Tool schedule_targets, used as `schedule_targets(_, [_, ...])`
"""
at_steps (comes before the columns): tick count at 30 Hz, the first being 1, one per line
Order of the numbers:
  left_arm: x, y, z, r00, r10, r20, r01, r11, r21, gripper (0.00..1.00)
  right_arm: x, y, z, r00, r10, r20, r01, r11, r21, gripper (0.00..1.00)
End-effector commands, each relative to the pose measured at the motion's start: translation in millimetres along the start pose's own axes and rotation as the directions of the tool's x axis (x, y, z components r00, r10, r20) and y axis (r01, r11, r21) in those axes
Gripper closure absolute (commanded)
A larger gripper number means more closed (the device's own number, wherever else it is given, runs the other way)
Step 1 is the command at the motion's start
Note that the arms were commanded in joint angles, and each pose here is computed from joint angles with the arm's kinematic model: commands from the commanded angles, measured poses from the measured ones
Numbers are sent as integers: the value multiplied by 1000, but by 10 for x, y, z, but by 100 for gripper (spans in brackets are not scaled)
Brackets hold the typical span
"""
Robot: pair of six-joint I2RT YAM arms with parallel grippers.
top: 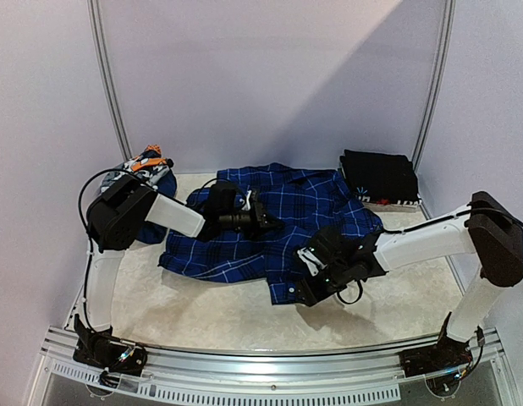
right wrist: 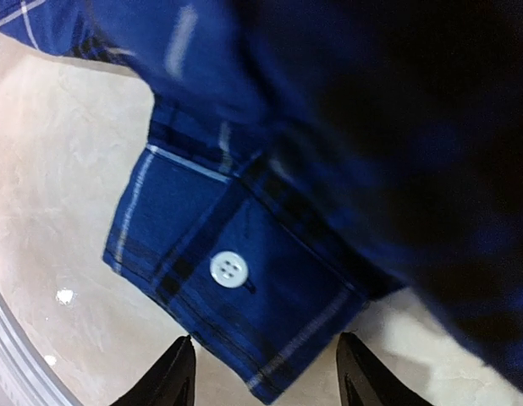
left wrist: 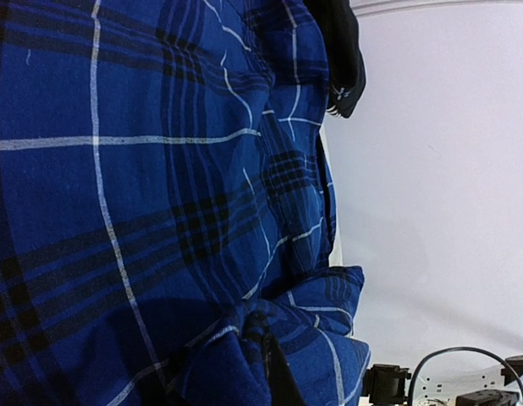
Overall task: Fold and stack the mixed laundry pile
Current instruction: Place the flattened shirt at the center of the board.
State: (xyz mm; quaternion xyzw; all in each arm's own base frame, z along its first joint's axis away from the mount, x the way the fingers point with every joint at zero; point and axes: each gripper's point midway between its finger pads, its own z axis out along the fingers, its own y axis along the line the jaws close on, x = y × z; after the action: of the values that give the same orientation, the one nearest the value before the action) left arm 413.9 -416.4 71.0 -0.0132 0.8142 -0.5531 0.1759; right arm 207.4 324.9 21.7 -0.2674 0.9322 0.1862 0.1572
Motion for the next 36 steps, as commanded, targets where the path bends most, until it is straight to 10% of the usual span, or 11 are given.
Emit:
schedule_targets(1, [-27,176,-27,1000,5,16,-4,999,-47,100,68,-13,99,999,4,-32,-2,997,80,45])
schedule_targets(12, [35,164,-93,999,46,24,-44,995,-88,100,208,-171,189,997,32,-66,-16,974,225,99])
schedule_targets(24, [332,-100,-274,978,208,-11,-207,963,-173,93,-254,243,-1263,977,-42,209,36,999,33,100])
schedule_targets(36, [873,-503,-735,864,491,-111,-495,788,-367,71,-507,180,-3189,759,-16,651,41,999,-24,100])
